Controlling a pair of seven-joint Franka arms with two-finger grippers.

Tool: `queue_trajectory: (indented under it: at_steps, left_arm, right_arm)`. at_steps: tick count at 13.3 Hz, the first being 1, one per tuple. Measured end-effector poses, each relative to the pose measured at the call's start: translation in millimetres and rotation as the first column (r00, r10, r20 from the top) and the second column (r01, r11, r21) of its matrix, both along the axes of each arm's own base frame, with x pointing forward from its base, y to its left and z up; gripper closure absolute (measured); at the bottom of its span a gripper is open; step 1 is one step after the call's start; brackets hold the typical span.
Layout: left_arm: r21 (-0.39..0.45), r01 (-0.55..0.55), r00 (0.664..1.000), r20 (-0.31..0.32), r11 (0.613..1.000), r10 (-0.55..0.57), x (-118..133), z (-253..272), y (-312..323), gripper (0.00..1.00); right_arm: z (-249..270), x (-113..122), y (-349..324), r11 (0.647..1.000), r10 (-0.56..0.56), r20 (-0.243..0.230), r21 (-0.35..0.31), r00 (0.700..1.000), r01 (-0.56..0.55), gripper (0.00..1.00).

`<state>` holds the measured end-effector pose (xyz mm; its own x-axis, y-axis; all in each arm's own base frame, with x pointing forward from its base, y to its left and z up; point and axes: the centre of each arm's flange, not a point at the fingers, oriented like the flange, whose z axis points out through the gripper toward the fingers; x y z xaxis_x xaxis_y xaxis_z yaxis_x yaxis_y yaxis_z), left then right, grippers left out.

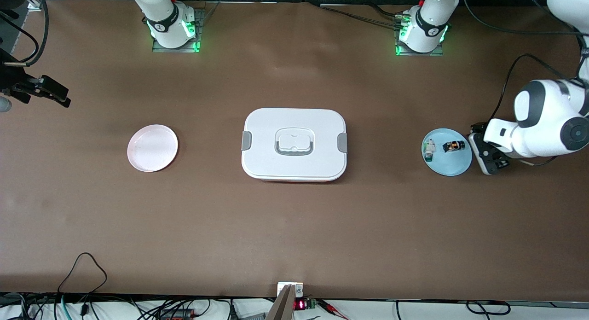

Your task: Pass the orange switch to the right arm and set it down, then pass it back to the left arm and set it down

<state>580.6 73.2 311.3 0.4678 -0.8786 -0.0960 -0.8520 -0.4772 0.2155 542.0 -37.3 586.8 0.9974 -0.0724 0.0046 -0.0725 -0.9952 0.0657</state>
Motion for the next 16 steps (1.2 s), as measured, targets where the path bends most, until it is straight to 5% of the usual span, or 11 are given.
queue_trajectory:
  at_steps: [4,6,10,14,16]
  left_arm:
    - [0.070,-0.169,0.985,0.002,0.983,0.170,12,70,-13,0.00]
    - [0.111,-0.307,0.951,0.007,0.945,0.308,21,115,-31,0.00]
    - [0.176,-0.565,0.823,0.051,0.806,0.566,24,205,-57,0.00]
    - [0.190,-0.748,0.656,0.063,0.636,0.752,9,258,-64,0.00]
    - [0.189,-0.791,0.602,0.079,0.581,0.794,-3,281,-74,0.00]
  right_arm:
    - [1,-3,0,1.000,0.002,-0.021,0.001,1.000,-0.002,0.00]
    - [1,-5,0,1.000,0.019,-0.040,0.002,0.999,-0.018,0.00]
    - [1,-6,0,0.999,0.037,-0.056,0.005,0.998,-0.037,0.00]
    - [7,-7,-1,0.999,0.036,-0.053,0.004,0.998,-0.036,0.00]
    - [8,-7,-2,0.999,0.035,-0.054,0.005,0.998,-0.034,0.00]
